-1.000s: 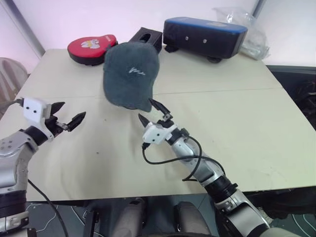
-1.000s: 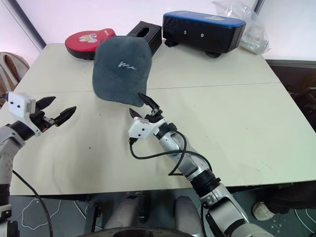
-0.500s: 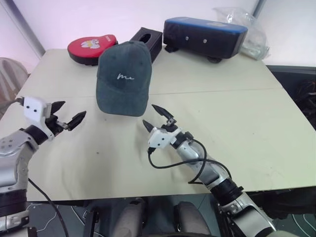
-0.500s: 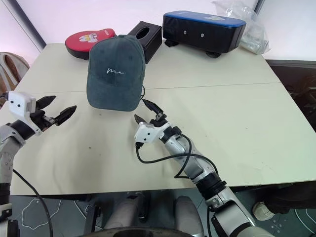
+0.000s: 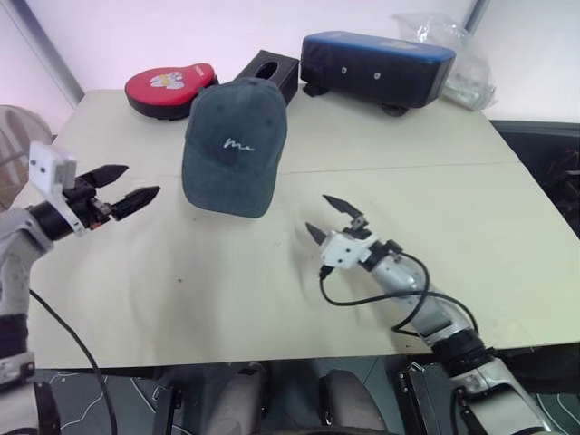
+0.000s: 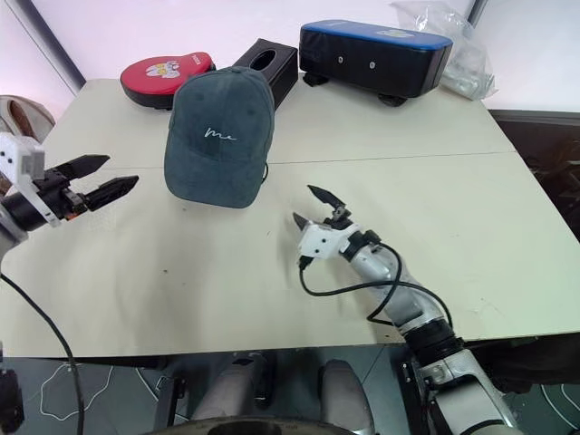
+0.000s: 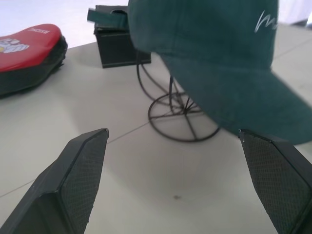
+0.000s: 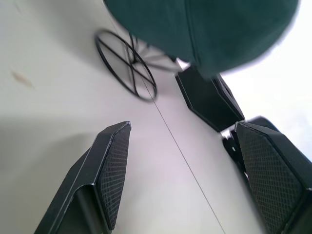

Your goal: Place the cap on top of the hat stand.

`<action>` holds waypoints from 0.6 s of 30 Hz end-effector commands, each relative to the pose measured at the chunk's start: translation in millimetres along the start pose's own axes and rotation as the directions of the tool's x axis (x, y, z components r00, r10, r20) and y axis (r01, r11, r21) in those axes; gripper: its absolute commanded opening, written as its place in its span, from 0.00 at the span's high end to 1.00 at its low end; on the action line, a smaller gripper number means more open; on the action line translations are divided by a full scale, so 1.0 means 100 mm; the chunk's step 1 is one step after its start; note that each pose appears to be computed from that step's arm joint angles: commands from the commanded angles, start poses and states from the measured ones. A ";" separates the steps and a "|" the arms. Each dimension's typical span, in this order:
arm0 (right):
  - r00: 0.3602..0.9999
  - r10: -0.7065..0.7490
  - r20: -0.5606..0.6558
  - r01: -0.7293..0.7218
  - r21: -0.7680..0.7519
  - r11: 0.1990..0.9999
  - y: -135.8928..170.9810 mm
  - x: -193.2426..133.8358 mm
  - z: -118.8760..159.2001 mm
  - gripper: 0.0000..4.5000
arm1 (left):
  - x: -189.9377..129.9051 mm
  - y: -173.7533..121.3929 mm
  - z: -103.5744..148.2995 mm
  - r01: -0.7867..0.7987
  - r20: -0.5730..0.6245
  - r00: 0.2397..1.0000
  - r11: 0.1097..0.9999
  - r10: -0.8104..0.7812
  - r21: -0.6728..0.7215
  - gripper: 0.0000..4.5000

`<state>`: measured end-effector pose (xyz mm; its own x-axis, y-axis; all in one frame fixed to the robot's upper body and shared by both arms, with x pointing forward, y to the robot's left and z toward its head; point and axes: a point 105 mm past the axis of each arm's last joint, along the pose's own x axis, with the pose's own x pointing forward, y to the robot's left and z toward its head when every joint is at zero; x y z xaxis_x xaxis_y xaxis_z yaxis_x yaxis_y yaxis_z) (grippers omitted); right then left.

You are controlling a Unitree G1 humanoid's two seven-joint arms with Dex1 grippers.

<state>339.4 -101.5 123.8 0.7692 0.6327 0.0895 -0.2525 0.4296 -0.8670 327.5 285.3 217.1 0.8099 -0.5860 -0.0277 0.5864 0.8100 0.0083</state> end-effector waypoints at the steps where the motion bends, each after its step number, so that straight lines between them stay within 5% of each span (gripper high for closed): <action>1: 0.999 -0.039 0.031 0.040 -0.027 0.999 -0.26 -0.02 0.02 0.23 | -0.04 0.06 0.16 0.046 0.059 0.998 0.990 -0.039 -0.134 0.00; 11: 0.979 -0.135 0.155 0.161 -0.172 0.972 -1.11 0.01 0.36 0.23 | 0.07 0.26 0.13 0.115 0.154 0.987 0.857 -0.043 -0.502 0.00; 18: 0.958 -0.155 0.242 0.210 -0.222 0.952 -1.45 0.10 0.68 0.23 | 0.40 0.12 -0.14 0.158 0.117 0.987 0.747 -0.107 -0.646 0.00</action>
<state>351.7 -112.5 264.4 0.6607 0.6940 0.2859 0.0015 0.3797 -0.9251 365.5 276.5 192.4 0.7540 -0.6520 0.0805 0.5323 0.5346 -0.6564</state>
